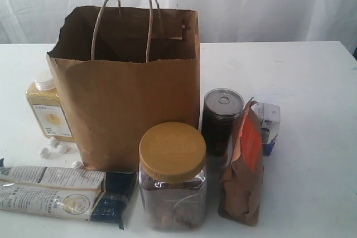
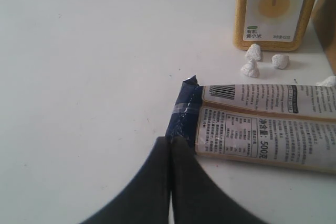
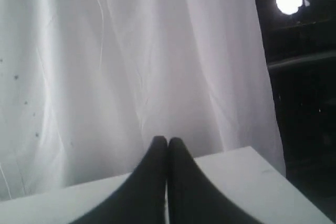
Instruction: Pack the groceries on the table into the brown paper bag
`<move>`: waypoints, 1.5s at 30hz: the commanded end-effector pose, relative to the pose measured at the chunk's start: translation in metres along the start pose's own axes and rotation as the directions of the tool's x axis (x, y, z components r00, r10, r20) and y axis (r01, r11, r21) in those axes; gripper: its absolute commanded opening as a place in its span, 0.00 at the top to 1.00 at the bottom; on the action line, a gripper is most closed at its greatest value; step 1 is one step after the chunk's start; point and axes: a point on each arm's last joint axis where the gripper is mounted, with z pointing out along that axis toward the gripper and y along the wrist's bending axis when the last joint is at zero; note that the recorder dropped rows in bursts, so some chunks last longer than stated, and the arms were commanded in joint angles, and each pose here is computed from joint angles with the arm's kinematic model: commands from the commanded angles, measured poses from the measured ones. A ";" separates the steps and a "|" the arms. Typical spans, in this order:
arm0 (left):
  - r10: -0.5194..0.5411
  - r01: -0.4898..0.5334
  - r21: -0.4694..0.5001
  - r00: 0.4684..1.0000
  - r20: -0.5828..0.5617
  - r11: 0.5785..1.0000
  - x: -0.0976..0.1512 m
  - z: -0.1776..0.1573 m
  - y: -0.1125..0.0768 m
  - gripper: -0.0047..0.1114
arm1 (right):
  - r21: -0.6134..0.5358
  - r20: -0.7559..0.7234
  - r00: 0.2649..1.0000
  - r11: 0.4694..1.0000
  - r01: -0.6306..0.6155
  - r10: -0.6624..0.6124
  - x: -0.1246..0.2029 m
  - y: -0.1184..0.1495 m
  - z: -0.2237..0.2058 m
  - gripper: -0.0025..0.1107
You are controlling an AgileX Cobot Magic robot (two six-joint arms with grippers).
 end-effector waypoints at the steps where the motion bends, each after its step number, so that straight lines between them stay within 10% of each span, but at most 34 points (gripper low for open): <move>1: -0.005 0.005 0.000 1.000 0.006 1.000 0.000 0.000 0.000 0.96 | -0.003 0.116 0.993 1.000 -0.012 0.012 -0.011 0.001 -0.001 0.98; 9: -0.005 0.005 0.000 1.000 0.006 1.000 0.000 0.000 0.000 0.96 | 0.029 -0.034 0.908 0.909 -0.417 0.418 0.004 -0.001 0.000 0.98; 21: -0.005 0.005 0.000 1.000 0.006 1.000 0.000 0.000 0.000 0.96 | 0.032 -0.053 0.869 0.871 -0.490 0.491 -0.013 0.005 0.000 0.98; 25: -0.005 0.005 0.000 1.000 0.006 1.000 0.000 0.000 0.000 0.96 | -0.045 0.034 0.940 0.941 -0.337 0.338 -0.059 0.017 -0.003 0.98; 29: -0.005 0.005 0.000 1.000 0.006 1.000 0.000 0.000 0.000 0.96 | -0.018 -0.058 0.995 0.997 0.080 -0.081 -0.087 0.024 -0.011 0.98; 37: -0.005 0.005 0.000 1.000 0.006 1.000 0.000 0.000 0.000 0.96 | -0.081 -0.683 0.658 0.927 0.365 -0.318 -0.065 0.014 0.003 0.98; 41: -0.005 0.005 0.000 1.000 0.006 1.000 0.000 0.000 0.000 0.96 | -0.102 -0.736 0.619 0.949 0.300 -0.275 -0.059 0.018 0.020 0.98; 45: -0.005 0.005 0.000 1.000 0.006 1.000 0.000 0.000 0.000 0.96 | -0.269 -0.853 0.430 0.955 0.124 -0.296 -0.038 0.032 0.029 0.98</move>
